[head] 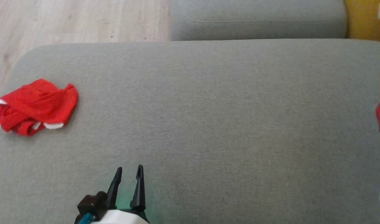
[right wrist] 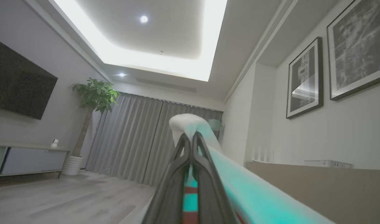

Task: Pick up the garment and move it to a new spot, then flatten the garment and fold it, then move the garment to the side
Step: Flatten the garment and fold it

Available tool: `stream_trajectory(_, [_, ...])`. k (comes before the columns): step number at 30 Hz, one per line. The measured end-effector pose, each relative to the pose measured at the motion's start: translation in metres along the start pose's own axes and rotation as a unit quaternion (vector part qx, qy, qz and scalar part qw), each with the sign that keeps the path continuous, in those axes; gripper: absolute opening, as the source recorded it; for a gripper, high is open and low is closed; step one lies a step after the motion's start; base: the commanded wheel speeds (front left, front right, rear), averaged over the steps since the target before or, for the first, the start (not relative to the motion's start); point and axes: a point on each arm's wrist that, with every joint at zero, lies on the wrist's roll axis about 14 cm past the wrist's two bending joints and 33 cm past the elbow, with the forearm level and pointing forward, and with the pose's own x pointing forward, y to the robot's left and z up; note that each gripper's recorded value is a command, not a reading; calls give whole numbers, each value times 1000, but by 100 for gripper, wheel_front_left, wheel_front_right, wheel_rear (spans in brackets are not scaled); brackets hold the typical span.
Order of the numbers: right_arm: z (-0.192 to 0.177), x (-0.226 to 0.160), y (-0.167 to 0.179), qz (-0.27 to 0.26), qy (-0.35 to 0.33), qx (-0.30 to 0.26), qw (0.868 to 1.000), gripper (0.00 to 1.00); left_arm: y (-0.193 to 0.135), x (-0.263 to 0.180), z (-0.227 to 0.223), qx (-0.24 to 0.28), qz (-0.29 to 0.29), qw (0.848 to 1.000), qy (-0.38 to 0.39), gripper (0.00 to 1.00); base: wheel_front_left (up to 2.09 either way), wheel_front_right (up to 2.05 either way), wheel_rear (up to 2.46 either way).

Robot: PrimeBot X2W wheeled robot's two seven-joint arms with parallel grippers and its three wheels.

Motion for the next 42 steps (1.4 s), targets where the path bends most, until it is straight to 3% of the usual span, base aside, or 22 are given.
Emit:
stream_trajectory(7, [-58,-5,79,86,76,46,992,0,13,-11,-2,-4,25,1000,-2,100,0,0,0])
stream_trajectory(9, [-83,-21,122,126,113,76,983,0,17,-13,-5,-6,33,999,2,100,0,0,0])
stream_trajectory(11, [-111,-52,176,176,163,111,964,4,22,-16,-9,-8,43,999,10,100,0,0,0])
stream_trajectory(12, [-122,-73,204,204,189,131,952,40,24,-17,-11,-9,47,999,13,100,0,0,0])
stream_trajectory(13, [-130,-94,233,232,214,154,937,96,26,-18,-13,-10,51,999,16,100,0,0,0])
stream_trajectory(16, [-134,-144,290,290,258,212,897,100,29,-21,-18,-11,55,998,23,100,0,0,0])
stream_trajectory(18, [-131,-152,303,300,264,239,885,100,30,-21,-19,-12,58,998,25,100,0,0,0])
stream_trajectory(21, [-125,-152,305,299,262,258,881,100,30,-18,-17,-12,58,998,22,100,0,0,0])
stream_trajectory(25, [-135,-156,283,263,277,262,886,100,27,-13,-14,-12,52,998,19,100,0,0,0])
stream_trajectory(30, [-190,-189,204,161,351,231,893,100,19,-6,-15,-10,36,999,23,100,0,0,0])
stream_trajectory(34, [-224,-208,149,86,394,210,891,100,16,-1,-19,-10,30,999,32,100,0,0,0])
stream_trajectory(42, [-252,-213,138,58,434,209,874,100,16,11,-17,-8,26,999,33,100,0,0,0])
